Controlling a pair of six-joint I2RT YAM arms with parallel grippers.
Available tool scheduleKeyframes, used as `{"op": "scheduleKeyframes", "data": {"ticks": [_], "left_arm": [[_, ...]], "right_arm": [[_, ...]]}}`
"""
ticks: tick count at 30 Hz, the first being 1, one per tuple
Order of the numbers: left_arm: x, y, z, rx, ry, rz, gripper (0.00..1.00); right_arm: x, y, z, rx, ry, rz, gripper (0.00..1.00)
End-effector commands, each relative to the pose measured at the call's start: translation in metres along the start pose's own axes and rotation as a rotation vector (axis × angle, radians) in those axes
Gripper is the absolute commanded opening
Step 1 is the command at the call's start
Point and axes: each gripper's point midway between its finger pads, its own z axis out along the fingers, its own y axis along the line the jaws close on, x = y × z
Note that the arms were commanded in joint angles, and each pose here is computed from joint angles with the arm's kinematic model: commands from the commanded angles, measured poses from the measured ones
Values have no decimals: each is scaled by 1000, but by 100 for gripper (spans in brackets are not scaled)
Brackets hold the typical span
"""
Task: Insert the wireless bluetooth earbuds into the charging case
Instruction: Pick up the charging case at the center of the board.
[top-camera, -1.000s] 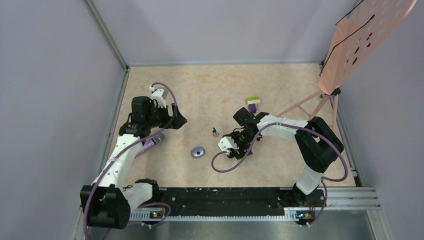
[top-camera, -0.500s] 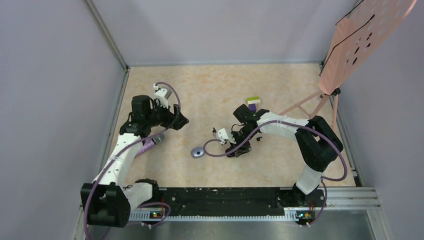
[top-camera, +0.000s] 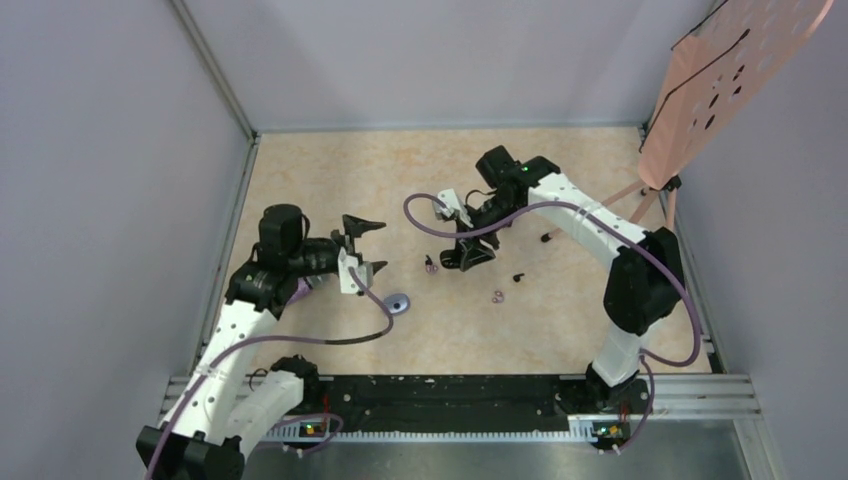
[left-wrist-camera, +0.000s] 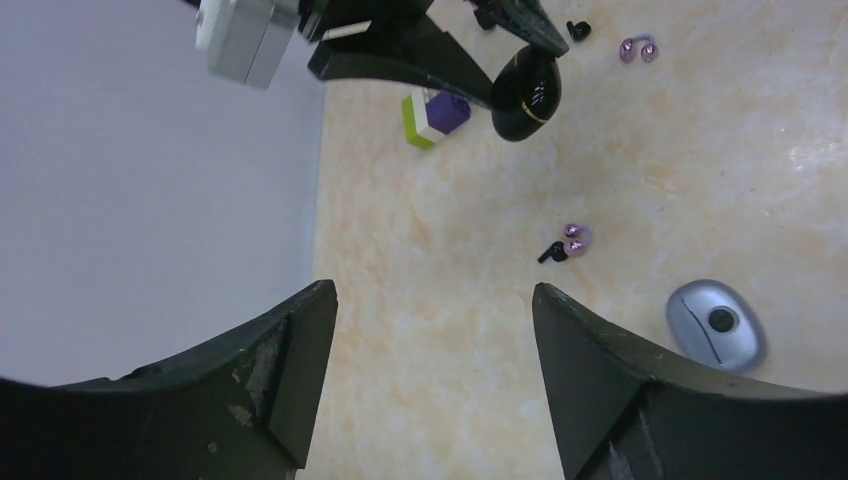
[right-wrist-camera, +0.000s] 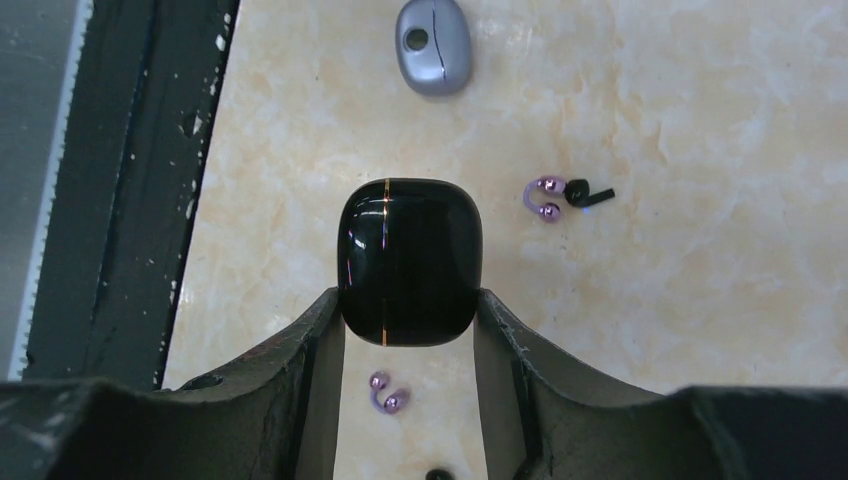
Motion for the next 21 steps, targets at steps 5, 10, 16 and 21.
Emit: {"op": "scheduleKeyframes", "data": {"ticks": [5,10,16,21], "left_arm": [[-34,2,29,85,-227,359,64],[-37,-12,50,148,-275,447,65],[-33,-9,76,119,-284,514,64],[-26,-4,91,101,-277,555,61]], "right_arm": [[-45,3,-13,-59,-108,-24,21],[-66,-2,-17,-51,-145,-58,22],[-78,1,-10,-67,-144,-109,23],[-80,4,-6,-77,-131,-136,23]]}}
